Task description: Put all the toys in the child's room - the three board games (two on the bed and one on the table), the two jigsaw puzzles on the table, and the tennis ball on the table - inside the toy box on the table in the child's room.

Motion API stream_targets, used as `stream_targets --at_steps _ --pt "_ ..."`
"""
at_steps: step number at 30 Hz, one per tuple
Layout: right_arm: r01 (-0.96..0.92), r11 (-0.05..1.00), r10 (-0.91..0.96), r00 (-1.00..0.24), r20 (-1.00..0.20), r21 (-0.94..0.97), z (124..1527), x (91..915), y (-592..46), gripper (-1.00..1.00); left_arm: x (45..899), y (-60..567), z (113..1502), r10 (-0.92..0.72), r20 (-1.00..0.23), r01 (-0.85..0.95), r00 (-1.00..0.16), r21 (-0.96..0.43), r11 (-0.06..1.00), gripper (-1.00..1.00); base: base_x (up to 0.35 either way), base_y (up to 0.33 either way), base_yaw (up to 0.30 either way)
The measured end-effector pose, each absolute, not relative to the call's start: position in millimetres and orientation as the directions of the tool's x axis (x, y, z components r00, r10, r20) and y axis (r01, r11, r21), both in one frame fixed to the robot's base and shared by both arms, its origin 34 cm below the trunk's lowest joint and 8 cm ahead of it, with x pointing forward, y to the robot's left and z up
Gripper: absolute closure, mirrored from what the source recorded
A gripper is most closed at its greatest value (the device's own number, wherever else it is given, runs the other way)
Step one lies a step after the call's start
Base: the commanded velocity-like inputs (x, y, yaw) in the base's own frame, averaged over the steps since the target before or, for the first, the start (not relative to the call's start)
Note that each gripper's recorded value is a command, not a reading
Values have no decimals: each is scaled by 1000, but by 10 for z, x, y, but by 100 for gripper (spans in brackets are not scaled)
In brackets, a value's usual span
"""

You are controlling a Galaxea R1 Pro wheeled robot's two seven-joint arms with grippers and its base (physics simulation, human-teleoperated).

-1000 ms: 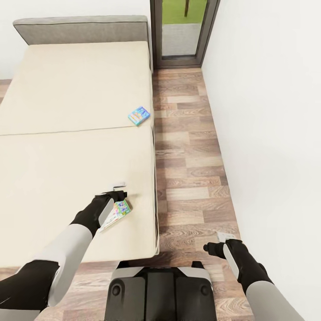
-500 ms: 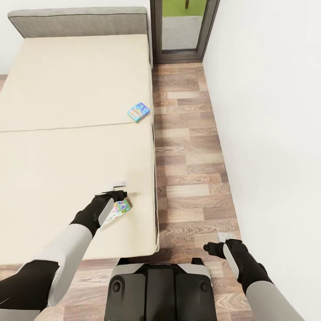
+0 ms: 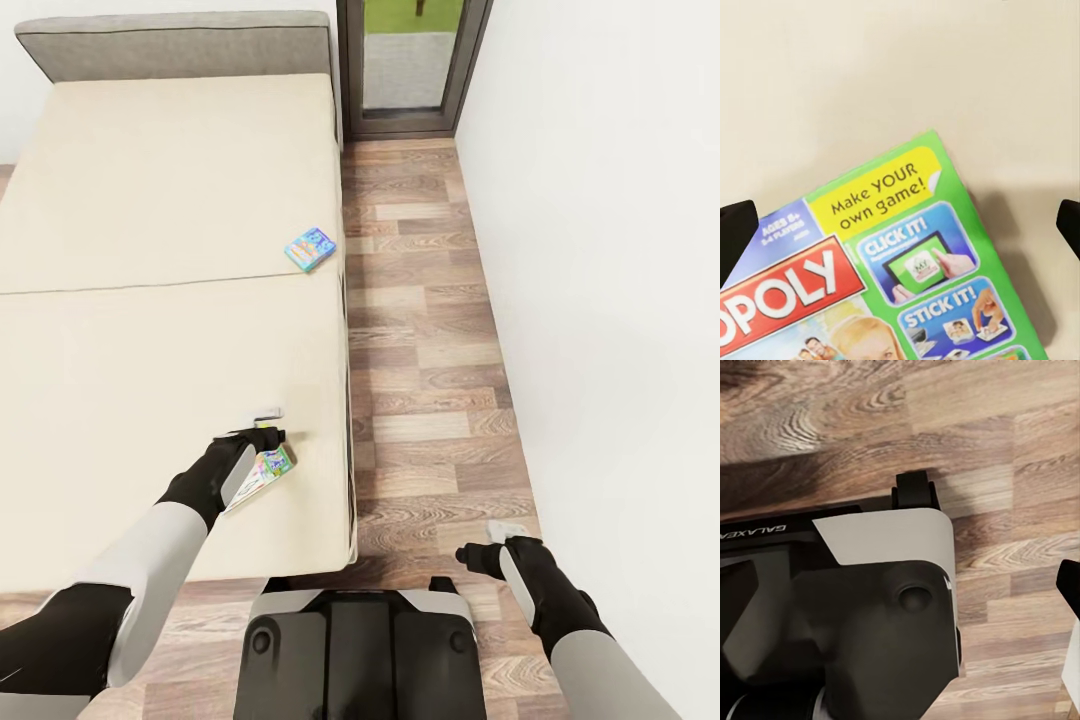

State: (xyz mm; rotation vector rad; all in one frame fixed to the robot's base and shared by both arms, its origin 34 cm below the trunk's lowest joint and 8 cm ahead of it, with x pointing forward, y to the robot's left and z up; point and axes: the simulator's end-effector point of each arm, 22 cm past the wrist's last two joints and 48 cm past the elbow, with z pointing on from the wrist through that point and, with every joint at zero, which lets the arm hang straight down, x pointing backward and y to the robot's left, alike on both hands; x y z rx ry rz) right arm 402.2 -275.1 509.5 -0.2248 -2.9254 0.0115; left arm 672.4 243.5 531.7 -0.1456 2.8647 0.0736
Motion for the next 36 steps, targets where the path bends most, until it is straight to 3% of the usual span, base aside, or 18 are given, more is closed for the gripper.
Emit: stream_targets --at_steps 36 --pt "151 988 151 -969 194 -10 5070 4032 -2674 -100 7225 2399 5630 -80 -327 -92 -942 22 995 -100 0 0 5"
